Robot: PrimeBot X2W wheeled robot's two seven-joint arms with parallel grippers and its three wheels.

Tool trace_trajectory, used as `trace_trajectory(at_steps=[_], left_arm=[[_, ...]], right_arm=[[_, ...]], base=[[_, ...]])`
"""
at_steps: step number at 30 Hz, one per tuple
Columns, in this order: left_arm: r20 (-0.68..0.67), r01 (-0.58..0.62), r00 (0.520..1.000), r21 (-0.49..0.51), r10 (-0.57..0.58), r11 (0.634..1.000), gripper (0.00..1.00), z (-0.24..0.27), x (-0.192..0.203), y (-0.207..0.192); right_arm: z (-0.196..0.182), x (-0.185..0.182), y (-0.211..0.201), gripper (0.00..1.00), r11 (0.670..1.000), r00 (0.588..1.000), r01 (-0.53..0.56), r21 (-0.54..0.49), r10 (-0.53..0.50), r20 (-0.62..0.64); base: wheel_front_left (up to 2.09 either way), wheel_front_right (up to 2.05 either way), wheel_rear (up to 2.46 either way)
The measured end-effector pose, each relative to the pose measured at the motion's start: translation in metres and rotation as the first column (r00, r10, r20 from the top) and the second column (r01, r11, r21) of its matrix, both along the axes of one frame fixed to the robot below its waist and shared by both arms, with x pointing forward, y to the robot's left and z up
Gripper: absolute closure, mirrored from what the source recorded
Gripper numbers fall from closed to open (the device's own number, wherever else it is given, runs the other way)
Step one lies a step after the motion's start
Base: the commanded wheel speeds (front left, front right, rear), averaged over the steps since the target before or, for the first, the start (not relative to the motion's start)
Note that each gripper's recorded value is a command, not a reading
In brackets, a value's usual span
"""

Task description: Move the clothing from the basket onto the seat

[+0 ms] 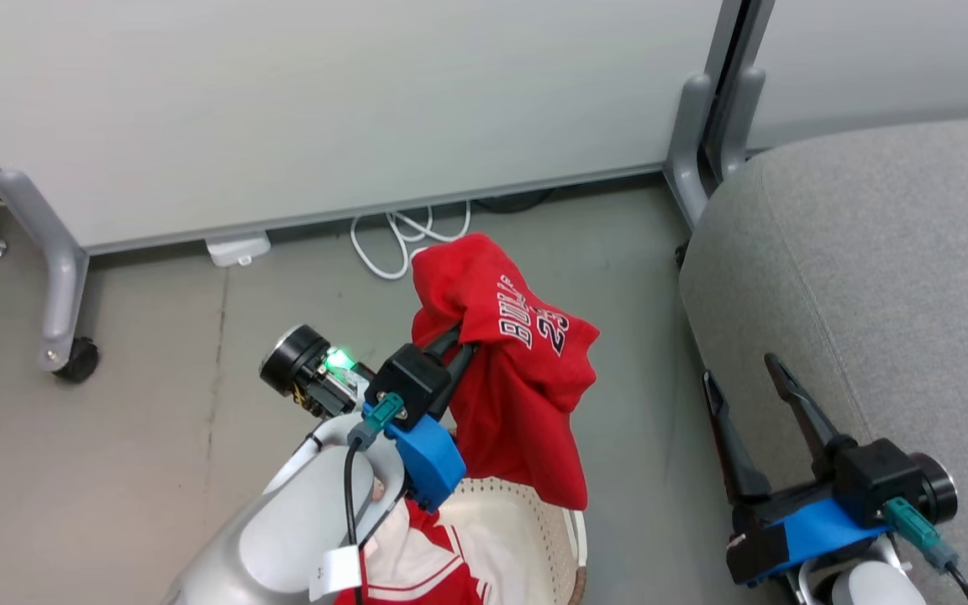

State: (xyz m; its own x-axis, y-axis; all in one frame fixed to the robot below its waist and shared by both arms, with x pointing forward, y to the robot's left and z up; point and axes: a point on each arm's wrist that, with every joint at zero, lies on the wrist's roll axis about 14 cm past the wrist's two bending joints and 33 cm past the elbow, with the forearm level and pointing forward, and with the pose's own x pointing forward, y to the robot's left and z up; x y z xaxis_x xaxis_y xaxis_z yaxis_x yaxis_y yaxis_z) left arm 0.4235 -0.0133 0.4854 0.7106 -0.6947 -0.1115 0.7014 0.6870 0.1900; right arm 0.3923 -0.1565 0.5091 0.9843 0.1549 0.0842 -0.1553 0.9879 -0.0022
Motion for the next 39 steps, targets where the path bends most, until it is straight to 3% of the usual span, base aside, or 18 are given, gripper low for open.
trace_trajectory(at_steps=[12,18,30,39], left_arm=[[0.015,-0.014,1.000,-0.002,0.014,1.000,1.00,0.006,-0.013,0.007],[0.020,-0.015,1.000,-0.005,0.015,1.000,1.00,0.008,-0.013,0.008],[0.034,-0.014,0.999,-0.013,0.015,1.000,1.00,0.013,-0.006,0.007],[0.045,-0.012,0.999,-0.029,0.013,1.000,1.00,0.018,0.001,0.004]], right_arm=[[0.007,-0.009,0.012,0.00,1.000,0.999,-0.028,0.012,0.028,0.020],[0.019,-0.003,0.040,0.00,0.994,0.992,-0.113,0.006,0.112,0.055],[0.026,0.014,0.120,0.00,0.933,0.930,-0.358,-0.043,0.361,0.064],[0.009,0.034,0.140,0.00,0.899,0.906,-0.419,-0.124,0.422,-0.001]], base=[[0.00,0.00,0.00],[0.00,0.00,0.00],[0.00,0.00,0.00],[0.00,0.00,0.00]])
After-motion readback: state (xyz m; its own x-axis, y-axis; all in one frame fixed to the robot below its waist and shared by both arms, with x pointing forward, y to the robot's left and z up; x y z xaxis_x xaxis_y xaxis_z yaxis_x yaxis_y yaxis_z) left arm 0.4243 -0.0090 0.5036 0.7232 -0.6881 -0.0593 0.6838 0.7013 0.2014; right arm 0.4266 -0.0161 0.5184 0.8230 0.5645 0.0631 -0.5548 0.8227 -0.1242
